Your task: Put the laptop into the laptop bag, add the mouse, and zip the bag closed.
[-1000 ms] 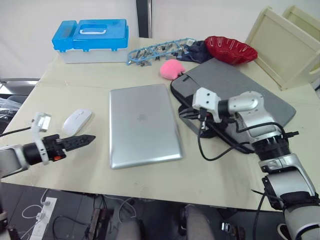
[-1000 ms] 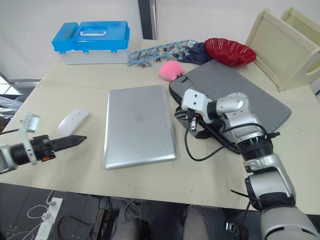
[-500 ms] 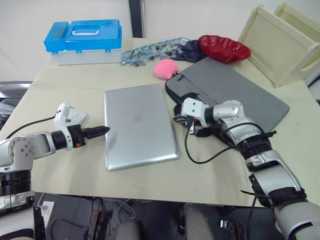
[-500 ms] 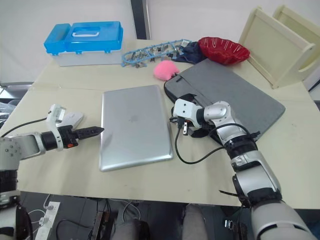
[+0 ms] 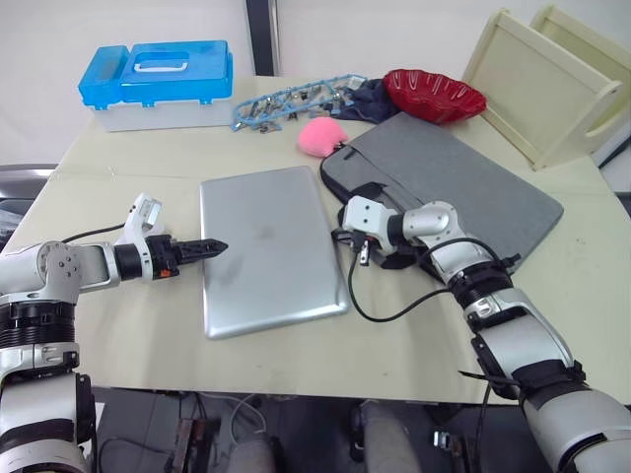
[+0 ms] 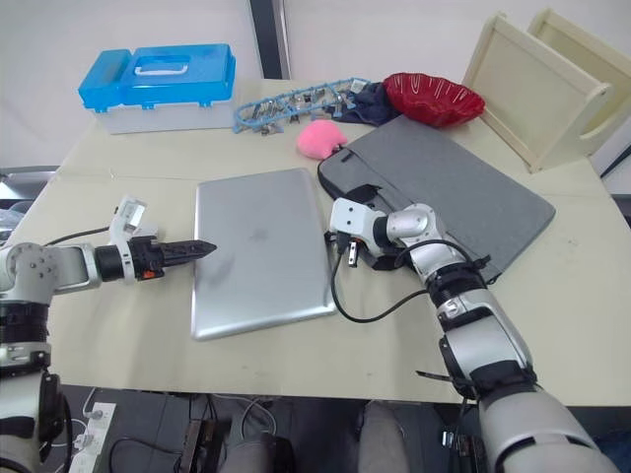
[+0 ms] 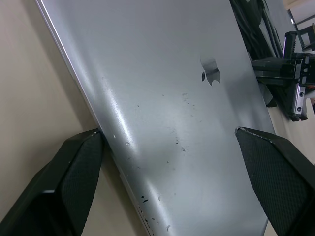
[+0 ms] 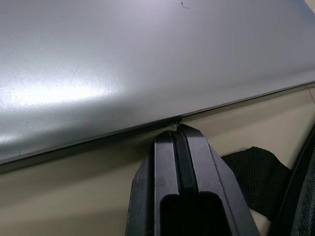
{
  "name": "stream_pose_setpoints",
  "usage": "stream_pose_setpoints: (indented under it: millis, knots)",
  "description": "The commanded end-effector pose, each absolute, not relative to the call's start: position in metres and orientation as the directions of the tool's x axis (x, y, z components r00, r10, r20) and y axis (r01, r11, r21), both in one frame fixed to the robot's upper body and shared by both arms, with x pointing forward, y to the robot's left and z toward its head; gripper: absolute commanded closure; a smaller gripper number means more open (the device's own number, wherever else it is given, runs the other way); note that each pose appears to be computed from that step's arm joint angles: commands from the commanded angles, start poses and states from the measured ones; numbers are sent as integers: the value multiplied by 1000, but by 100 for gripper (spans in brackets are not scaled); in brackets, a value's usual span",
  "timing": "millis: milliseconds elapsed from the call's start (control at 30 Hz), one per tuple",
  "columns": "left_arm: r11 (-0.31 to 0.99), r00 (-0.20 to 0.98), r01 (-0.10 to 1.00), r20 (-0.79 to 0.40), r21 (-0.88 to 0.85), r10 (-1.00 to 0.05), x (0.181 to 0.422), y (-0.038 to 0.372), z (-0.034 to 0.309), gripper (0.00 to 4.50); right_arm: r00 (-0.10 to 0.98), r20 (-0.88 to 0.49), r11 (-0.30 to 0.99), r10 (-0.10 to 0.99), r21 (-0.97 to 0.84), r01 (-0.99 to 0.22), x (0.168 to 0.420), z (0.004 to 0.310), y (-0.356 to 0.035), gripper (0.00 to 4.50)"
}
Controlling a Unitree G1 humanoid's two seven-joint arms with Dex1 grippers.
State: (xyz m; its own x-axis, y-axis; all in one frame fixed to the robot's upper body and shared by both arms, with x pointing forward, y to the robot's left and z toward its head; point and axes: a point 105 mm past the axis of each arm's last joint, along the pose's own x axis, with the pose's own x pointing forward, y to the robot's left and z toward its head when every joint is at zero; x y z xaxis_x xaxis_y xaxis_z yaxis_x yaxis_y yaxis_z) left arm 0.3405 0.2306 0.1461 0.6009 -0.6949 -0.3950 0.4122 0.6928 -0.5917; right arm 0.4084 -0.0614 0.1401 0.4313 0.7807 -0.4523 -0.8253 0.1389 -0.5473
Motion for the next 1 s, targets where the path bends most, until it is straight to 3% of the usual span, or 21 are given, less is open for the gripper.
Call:
stream_pose_setpoints:
  millis: [33,267,633,767,933,1000]
  knots:
    - [631,534,463,-373,-622,-759,337,206,144,0,379,-414,86,828,-574,-814,401,150,-36,448]
    - [560,506,495,-303,-664,-807,332,193,159,0,363,-413,76,835,-568,-820,397,144,-29,448]
    - [561,545,486,-269,-671,-794,326,197,165,0,394,-425,105,815,-562,-821,399,137,-45,448]
    - [560,575,474,-242,-680,-781,321,201,170,111,403,-426,113,810,-560,-821,399,134,-49,450]
    - [559,620,447,-208,-698,-757,317,207,176,337,401,-426,117,811,-553,-825,396,132,-51,450]
    - [556,625,441,-204,-705,-754,314,206,175,385,400,-424,119,813,-551,-826,395,132,-51,450]
